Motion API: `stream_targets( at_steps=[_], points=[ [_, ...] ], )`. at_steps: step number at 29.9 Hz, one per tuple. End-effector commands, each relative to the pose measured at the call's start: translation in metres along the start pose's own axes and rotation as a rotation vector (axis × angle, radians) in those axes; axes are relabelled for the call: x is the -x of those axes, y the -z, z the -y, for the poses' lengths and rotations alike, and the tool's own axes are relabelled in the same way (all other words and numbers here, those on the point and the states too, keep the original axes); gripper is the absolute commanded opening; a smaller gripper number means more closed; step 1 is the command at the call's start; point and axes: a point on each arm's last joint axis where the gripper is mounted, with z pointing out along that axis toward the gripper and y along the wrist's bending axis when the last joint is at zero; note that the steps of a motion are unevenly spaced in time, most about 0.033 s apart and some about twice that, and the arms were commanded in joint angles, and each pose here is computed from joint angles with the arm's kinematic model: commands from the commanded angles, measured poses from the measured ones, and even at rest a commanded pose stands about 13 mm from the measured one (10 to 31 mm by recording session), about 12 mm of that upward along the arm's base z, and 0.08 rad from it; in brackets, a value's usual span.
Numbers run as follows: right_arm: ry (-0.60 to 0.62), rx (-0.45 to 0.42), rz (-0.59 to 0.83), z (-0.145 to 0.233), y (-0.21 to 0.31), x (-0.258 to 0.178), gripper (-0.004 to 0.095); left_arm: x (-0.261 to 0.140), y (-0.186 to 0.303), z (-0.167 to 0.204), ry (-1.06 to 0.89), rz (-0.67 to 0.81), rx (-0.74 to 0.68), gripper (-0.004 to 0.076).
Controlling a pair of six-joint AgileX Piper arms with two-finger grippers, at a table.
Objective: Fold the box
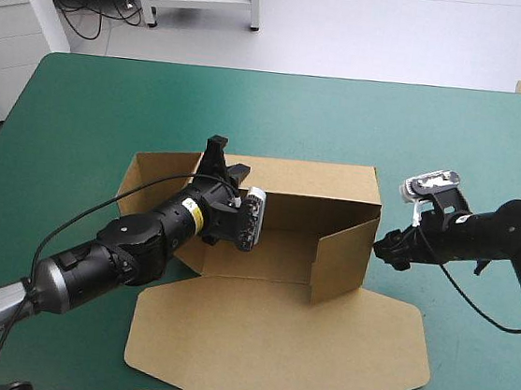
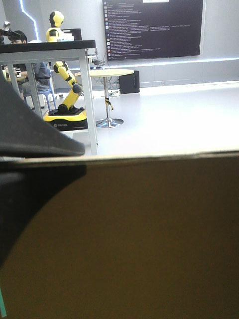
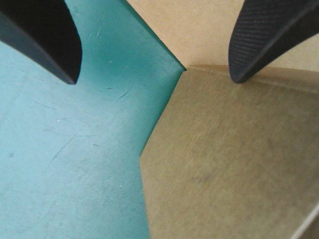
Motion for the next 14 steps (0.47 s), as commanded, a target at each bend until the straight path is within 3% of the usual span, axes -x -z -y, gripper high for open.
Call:
stream_targets(
  at_steps=[1,14],
  points=[
    [0.008,0.043,0.058,-0.008,0.012,0.004,0.0737,0.004,0.009,-0.012,0.003,0.029,0.046,-0.0010],
    [0.040,0.207,0.188,-0.022,0.003,0.006,0.0737,0.005,0.009,-0.012,0.001,0.039,0.047,-0.0010]
  ],
)
